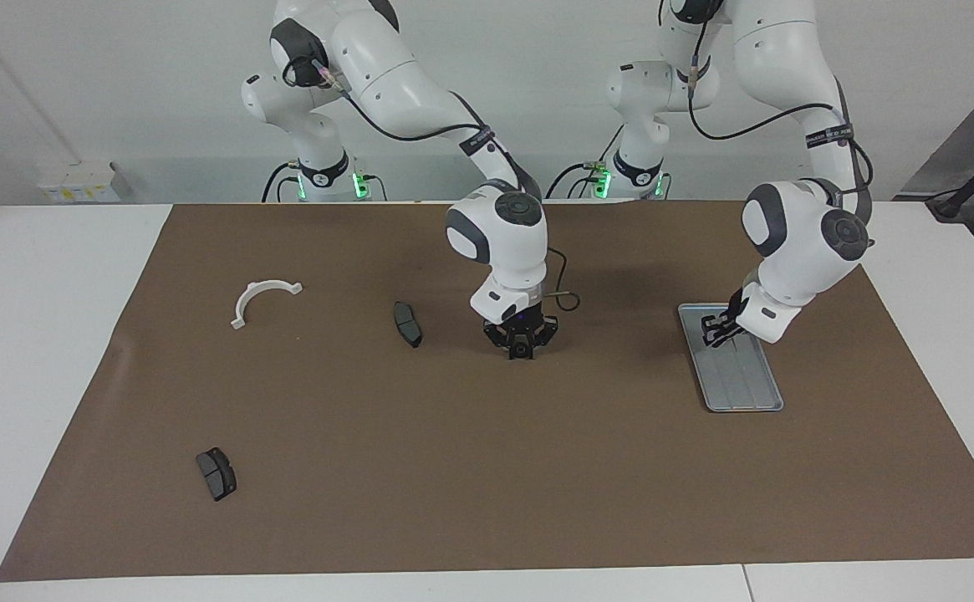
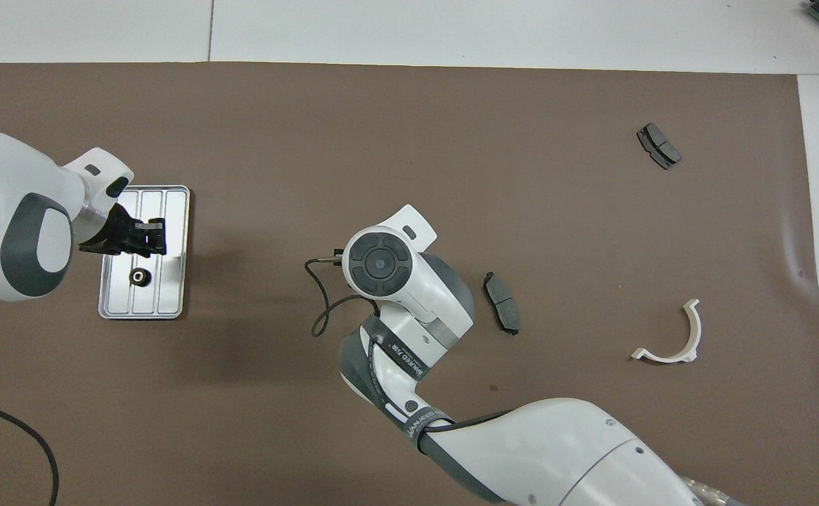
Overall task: Place bearing gear from tray to pile
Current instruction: 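Lift a bearing with the left gripper while the right gripper carries another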
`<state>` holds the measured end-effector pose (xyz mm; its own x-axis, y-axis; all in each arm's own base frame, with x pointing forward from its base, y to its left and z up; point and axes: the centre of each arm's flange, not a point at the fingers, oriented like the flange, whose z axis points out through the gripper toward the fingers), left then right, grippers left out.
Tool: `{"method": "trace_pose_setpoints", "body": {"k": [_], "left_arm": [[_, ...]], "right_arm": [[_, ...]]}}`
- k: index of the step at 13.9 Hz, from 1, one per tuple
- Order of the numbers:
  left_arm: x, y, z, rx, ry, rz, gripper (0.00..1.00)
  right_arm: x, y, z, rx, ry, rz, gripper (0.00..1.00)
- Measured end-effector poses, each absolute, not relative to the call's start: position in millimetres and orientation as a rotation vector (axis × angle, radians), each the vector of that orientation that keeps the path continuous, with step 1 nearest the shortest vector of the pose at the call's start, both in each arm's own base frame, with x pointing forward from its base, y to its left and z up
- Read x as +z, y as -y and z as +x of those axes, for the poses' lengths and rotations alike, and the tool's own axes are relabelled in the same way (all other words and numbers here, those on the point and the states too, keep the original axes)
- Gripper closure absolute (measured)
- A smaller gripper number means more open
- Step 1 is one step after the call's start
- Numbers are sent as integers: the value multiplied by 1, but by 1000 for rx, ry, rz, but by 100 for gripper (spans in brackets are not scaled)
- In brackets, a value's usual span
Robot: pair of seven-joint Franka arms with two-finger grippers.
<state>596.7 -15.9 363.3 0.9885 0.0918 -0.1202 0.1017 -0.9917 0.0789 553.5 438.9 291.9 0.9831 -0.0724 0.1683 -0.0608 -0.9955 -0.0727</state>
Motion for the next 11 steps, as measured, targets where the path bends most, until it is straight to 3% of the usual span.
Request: {"method": "trace_pose_setpoints", "body": {"k": [3, 6, 8, 11], "left_arm": [[407, 18, 606, -185, -168, 3042, 75], [421, 41, 605, -192, -252, 3036, 75], [421, 81, 601, -204, -321, 3037, 75], [422, 152, 589, -205, -423, 3041, 75]], "right_arm": [[316, -414, 569, -285, -157, -3071, 65], [364, -349, 586, -316, -191, -3083, 65], [380, -298, 580, -303, -193, -3110, 65], [369, -225, 559, -221, -132, -3172, 65]]}}
